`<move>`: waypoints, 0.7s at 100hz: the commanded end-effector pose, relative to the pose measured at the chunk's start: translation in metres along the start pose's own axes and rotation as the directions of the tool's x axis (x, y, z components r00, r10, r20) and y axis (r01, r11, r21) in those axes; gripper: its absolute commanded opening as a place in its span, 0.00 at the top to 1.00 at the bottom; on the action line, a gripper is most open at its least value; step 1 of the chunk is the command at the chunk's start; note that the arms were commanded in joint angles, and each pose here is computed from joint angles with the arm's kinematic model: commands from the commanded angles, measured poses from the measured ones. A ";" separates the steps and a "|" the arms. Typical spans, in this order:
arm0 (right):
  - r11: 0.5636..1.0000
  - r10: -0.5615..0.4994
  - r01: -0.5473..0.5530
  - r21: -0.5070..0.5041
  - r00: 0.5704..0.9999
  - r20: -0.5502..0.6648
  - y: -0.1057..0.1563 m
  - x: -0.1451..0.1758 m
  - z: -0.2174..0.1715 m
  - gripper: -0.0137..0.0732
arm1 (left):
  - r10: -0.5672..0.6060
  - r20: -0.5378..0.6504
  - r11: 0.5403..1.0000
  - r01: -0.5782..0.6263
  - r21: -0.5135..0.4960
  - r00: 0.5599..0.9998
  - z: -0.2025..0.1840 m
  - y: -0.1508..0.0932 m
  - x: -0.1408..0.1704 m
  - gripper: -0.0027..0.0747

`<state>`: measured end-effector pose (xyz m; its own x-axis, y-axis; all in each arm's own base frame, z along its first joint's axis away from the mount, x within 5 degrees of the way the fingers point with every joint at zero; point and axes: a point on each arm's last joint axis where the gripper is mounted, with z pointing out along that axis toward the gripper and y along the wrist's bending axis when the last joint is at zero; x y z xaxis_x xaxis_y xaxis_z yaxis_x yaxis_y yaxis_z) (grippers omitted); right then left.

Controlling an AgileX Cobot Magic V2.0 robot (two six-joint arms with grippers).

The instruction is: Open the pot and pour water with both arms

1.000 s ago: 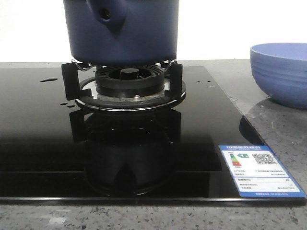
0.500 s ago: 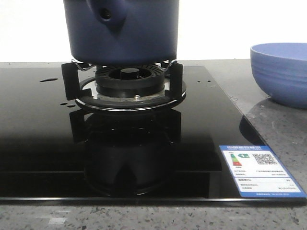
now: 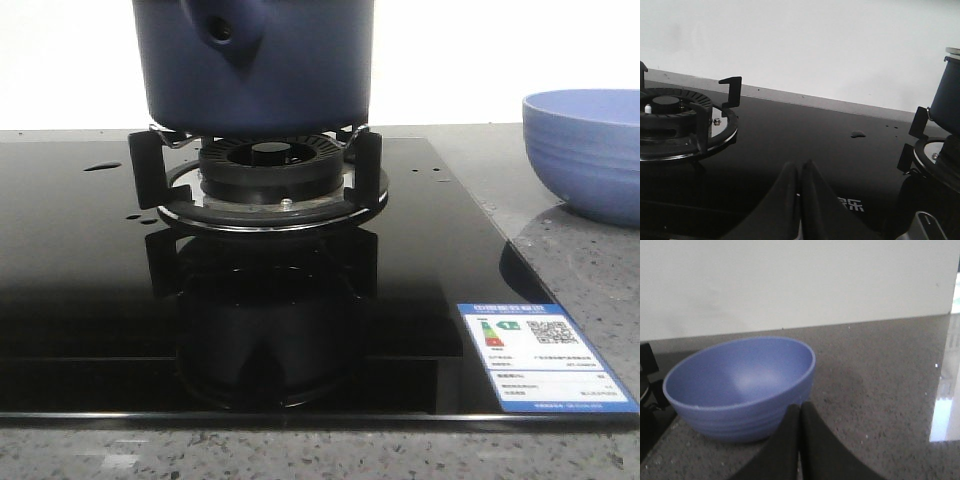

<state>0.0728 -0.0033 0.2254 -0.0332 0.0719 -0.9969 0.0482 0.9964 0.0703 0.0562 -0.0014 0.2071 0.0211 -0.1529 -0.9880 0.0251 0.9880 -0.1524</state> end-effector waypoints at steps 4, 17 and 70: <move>1.000 -0.007 0.007 -0.008 0.995 0.098 0.000 0.004 -0.005 0.90 | -0.010 0.064 1.000 0.010 0.011 0.998 -0.001 0.001 0.003 0.99; 1.000 -0.007 0.008 -0.009 0.994 0.109 -0.001 0.023 -0.012 0.90 | -0.010 0.064 1.000 0.010 0.011 0.998 -0.001 0.001 0.003 0.99; 0.998 -0.063 0.063 0.003 0.993 0.099 -0.002 0.025 -0.016 0.90 | -0.010 0.063 1.000 0.010 0.011 0.998 -0.001 0.001 0.003 0.99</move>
<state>0.0561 -0.0030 0.2024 0.0014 0.0197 -0.9998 0.0506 0.9985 0.0197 0.0562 -0.0014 0.2069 0.0192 -0.1529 -0.9881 0.0249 0.9880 -0.1524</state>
